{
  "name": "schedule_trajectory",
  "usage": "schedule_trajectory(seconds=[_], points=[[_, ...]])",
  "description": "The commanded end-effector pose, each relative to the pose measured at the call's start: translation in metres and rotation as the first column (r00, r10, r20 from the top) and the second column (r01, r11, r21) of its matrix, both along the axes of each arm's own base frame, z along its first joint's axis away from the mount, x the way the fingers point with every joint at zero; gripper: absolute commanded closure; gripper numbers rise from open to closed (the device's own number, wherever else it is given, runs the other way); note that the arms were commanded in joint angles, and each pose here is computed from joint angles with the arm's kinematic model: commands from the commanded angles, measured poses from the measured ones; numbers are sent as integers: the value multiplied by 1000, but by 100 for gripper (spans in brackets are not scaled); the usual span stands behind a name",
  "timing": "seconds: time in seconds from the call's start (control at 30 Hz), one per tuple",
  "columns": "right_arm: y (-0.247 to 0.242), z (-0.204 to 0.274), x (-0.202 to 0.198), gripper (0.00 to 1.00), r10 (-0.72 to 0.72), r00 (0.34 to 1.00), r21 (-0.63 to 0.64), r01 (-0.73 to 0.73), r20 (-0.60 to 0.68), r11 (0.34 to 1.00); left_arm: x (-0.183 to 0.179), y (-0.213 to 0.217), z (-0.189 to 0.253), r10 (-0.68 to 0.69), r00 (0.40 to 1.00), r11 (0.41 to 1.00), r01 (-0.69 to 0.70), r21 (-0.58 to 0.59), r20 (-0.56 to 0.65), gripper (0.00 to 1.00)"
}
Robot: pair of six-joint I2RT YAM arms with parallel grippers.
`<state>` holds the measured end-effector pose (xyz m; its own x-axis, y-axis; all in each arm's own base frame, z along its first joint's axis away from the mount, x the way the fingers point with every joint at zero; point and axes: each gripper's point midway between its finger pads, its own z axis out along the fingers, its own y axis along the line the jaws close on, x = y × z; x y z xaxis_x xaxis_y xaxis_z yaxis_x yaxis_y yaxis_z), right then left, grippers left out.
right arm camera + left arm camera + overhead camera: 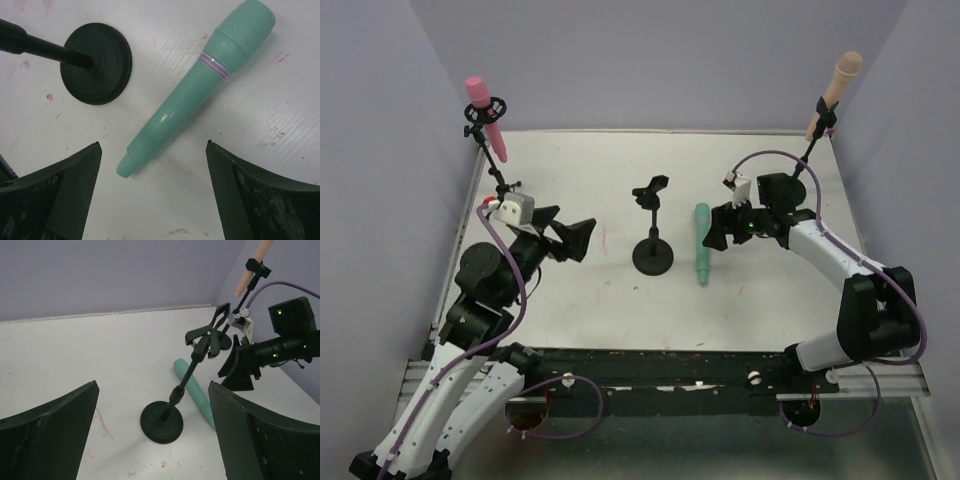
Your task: Attach the microphones to the stand
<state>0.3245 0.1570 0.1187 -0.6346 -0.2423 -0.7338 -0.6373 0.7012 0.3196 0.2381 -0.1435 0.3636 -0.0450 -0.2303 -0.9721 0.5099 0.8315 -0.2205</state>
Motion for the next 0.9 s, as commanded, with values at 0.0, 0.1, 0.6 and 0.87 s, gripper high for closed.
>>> schedule_trajectory(seconds=[0.0, 0.1, 0.6, 0.87], points=[[-1, -23, 23, 6, -279, 960, -171, 270, -25, 947, -11, -2, -64, -22, 989, 982, -6, -189, -144, 2], [2, -40, 31, 5, -373, 928, -219, 360, -17, 907, -19, 5, -91, -2, 982, 970, -44, -240, -189, 2], [9, -95, 41, 31, -411, 908, -326, 366, -80, 872, -27, -7, -136, -80, 949, 945, -24, -326, -304, 1], [-2, -91, 42, 66, -415, 910, -351, 382, -21, 855, -55, -53, -132, -422, 884, 812, 271, -518, -200, 2]])
